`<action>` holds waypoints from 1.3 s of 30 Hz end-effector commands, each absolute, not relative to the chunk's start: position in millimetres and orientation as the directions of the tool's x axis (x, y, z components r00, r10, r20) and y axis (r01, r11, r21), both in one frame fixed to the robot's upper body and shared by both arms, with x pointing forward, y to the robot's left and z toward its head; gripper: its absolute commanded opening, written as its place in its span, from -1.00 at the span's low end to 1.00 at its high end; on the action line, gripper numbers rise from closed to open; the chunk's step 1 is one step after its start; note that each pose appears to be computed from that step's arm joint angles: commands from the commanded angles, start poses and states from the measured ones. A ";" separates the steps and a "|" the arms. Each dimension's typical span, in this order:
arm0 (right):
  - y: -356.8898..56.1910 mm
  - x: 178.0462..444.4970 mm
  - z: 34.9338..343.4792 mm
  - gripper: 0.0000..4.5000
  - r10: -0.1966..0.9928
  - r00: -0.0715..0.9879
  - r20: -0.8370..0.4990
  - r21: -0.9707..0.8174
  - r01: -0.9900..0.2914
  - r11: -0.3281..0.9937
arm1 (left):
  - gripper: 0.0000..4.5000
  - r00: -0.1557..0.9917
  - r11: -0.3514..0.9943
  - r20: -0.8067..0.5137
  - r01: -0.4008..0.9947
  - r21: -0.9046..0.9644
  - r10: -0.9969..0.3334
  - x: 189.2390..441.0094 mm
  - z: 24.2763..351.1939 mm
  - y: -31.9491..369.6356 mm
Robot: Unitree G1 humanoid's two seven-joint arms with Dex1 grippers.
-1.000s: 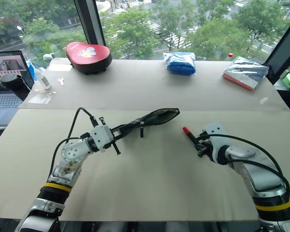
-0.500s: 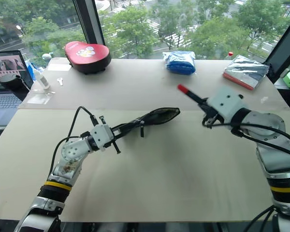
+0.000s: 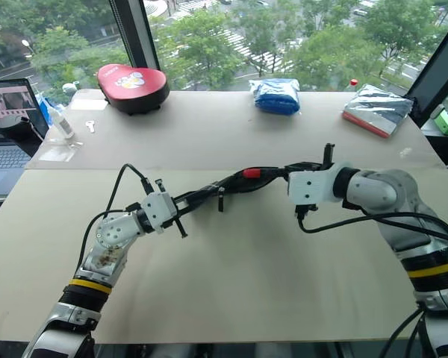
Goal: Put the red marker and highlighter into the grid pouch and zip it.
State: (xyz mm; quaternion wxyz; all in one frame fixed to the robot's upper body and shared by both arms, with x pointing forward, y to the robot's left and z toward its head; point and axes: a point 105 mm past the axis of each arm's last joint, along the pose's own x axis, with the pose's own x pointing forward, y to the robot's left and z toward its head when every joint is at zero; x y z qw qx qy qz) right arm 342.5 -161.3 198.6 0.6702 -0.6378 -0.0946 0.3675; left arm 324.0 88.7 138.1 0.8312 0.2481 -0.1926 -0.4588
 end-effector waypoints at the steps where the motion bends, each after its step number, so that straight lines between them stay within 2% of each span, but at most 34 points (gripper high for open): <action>1: -141.3 341.3 204.6 -0.77 0.662 0.672 -0.333 -0.939 -0.300 -0.167 | -1.00 0.468 0.443 0.137 0.644 0.624 -0.873 319.0 152.8 82.5; 5: -116.5 339.6 197.0 -0.77 0.712 0.610 -0.347 -0.935 -0.285 -0.212 | -1.00 0.465 0.440 0.136 0.645 0.625 -0.875 319.5 153.2 81.0; 11: -79.3 338.0 190.8 -0.77 0.782 0.535 -0.320 -0.940 -0.285 -0.189 | -1.00 0.467 0.442 0.137 0.645 0.623 -0.874 320.1 153.3 80.8; 13: -71.0 337.0 189.4 -0.77 0.801 0.517 -0.302 -0.940 -0.299 -0.161 | -1.00 0.469 0.444 0.137 0.645 0.622 -0.873 320.4 153.3 81.0; 14: -70.5 336.1 186.2 -0.77 0.804 0.505 -0.313 -0.923 -0.361 -0.133 | -1.00 0.470 0.445 0.138 0.644 0.622 -0.872 320.5 153.4 81.1; 15: -71.5 335.5 184.6 -0.32 0.804 0.501 -0.320 -0.914 -0.386 -0.123 | -1.00 0.471 0.446 0.138 0.643 0.622 -0.871 320.5 153.5 81.2; 16: -72.7 335.1 183.7 -0.19 0.804 0.499 -0.325 -0.909 -0.401 -0.118 | -1.00 0.472 0.447 0.139 0.642 0.623 -0.871 320.5 153.6 81.3; 19: -85.2 350.2 193.7 0.25 0.763 0.582 -0.280 -0.929 -0.365 -0.063 | -1.00 0.475 0.450 0.140 0.641 0.622 -0.869 320.4 153.5 82.1; 22: -93.0 354.4 201.7 0.25 0.757 0.607 -0.244 -0.939 -0.343 -0.028 | -1.00 0.477 0.452 0.140 0.641 0.621 -0.868 320.5 153.3 82.3; 24: -98.4 356.1 213.9 0.25 0.768 0.616 -0.173 -0.945 -0.322 0.046 | -1.00 0.477 0.452 0.139 0.642 0.620 -0.868 320.5 152.9 82.2; 26: -106.6 356.4 218.4 0.25 0.775 0.617 -0.140 -0.923 -0.364 0.122 | -1.00 0.477 0.452 0.138 0.643 0.619 -0.868 320.6 152.7 82.0; 27: -116.7 356.6 223.4 0.25 0.773 0.625 -0.107 -0.889 -0.409 0.208 | -1.00 0.475 0.450 0.138 0.644 0.619 -0.869 320.5 152.4 81.6; 28: -130.7 357.2 232.3 0.25 0.764 0.643 -0.052 -0.780 -0.504 0.371 | -1.00 0.475 0.450 0.138 0.644 0.618 -0.869 320.6 152.3 81.4; 29: -141.9 354.0 236.9 0.25 0.769 0.639 -0.022 -0.638 -0.601 0.481 | -1.00 0.474 0.450 0.138 0.644 0.618 -0.869 320.6 152.3 81.3; 30: -149.2 346.9 239.2 0.25 0.790 0.613 -0.006 -0.490 -0.691 0.532 | -1.00 0.474 0.450 0.138 0.645 0.618 -0.870 320.6 152.2 81.2; 31: -155.0 336.7 241.3 0.25 0.819 0.573 0.009 -0.324 -0.773 0.545 | -1.00 0.474 0.450 0.138 0.645 0.618 -0.869 320.7 152.1 81.2; 33: -159.3 319.7 241.3 0.25 0.859 0.512 0.001 -0.147 -0.850 0.506 | -1.00 0.474 0.450 0.138 0.645 0.617 -0.869 320.4 151.9 81.4; 39: -164.0 272.7 173.4 0.25 0.863 0.414 -0.290 -0.025 -0.905 0.425 | -1.00 0.474 0.449 0.135 0.648 0.615 -0.870 319.7 150.7 82.1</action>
